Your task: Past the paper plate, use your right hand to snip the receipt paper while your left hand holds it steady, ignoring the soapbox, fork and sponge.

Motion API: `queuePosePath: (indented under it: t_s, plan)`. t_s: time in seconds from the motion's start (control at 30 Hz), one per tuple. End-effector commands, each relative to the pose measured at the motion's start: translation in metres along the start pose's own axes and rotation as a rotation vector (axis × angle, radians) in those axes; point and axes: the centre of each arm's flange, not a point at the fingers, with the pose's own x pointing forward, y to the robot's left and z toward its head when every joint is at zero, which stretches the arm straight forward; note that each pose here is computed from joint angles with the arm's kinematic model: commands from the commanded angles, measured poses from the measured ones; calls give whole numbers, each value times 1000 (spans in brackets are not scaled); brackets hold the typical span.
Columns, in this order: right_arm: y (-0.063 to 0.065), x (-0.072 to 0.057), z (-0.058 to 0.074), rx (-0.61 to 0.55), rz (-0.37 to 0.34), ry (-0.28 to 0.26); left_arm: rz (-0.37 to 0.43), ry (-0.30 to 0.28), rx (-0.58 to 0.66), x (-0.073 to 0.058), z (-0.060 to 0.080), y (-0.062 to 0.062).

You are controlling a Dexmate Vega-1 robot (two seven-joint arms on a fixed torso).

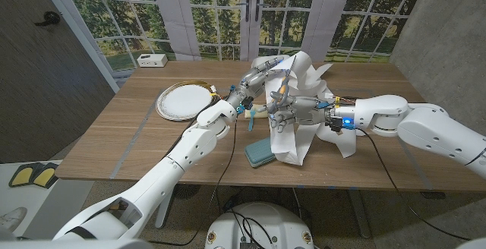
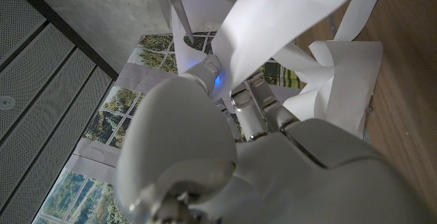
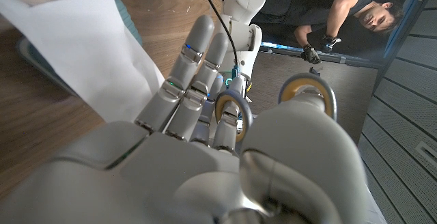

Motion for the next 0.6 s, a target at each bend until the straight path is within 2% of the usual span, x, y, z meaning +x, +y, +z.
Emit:
queuePosePath:
  t_s: [0.03, 0.43, 0.6]
  plan:
    - [-4, -1, 4, -10, -7, -3, 2, 2, -5, 0, -3, 1]
    - [-5, 1, 2, -10, 9, 12, 6, 10, -4, -1, -5, 0]
    - [-3, 5, -1, -8, 27, 23, 6, 13, -6, -2, -6, 0]
